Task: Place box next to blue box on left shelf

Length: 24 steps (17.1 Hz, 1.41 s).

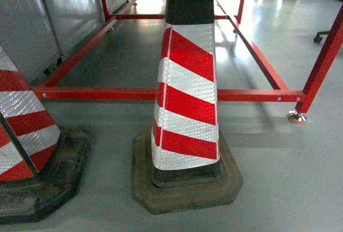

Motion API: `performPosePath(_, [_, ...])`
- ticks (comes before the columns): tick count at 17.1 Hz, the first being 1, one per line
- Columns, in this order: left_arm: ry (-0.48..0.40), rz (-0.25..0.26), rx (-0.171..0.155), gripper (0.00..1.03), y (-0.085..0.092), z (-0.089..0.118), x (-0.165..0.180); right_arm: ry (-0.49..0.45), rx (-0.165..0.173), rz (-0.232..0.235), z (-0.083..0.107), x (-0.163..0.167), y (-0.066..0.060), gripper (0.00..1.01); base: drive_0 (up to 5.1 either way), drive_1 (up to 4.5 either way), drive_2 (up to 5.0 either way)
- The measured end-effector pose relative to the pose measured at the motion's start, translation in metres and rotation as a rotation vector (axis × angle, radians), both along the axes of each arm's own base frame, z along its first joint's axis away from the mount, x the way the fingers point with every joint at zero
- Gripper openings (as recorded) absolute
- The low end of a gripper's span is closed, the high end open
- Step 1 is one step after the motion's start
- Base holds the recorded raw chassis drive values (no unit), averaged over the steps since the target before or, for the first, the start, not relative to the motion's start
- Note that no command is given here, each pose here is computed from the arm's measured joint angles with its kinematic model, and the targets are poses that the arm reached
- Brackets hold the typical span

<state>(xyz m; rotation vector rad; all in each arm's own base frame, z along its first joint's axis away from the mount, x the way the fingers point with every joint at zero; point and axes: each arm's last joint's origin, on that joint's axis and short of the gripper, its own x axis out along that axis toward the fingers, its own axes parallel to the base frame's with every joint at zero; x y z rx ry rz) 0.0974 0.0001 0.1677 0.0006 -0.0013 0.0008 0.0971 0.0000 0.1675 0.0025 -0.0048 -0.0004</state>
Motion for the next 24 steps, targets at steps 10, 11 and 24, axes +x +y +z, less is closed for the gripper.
performPosePath(10, [0.000, 0.000, 0.000, 0.98, 0.0000, 0.0000, 0.0000, 0.000, 0.000, 0.000, 0.0000, 0.0000, 0.0000, 0.98, 0.0, 0.00, 0.0])
performPosePath(11, [0.000, 0.000, 0.000, 0.98, 0.0000, 0.0000, 0.0000, 0.000, 0.000, 0.000, 0.0000, 0.0000, 0.0000, 0.98, 0.0, 0.00, 0.0])
performPosePath(24, [0.002, -0.002, 0.000, 0.98, -0.0001, -0.0002, 0.0000, 0.002, 0.000, 0.000, -0.0001, 0.0000, 0.0000, 0.98, 0.0, 0.00, 0.0])
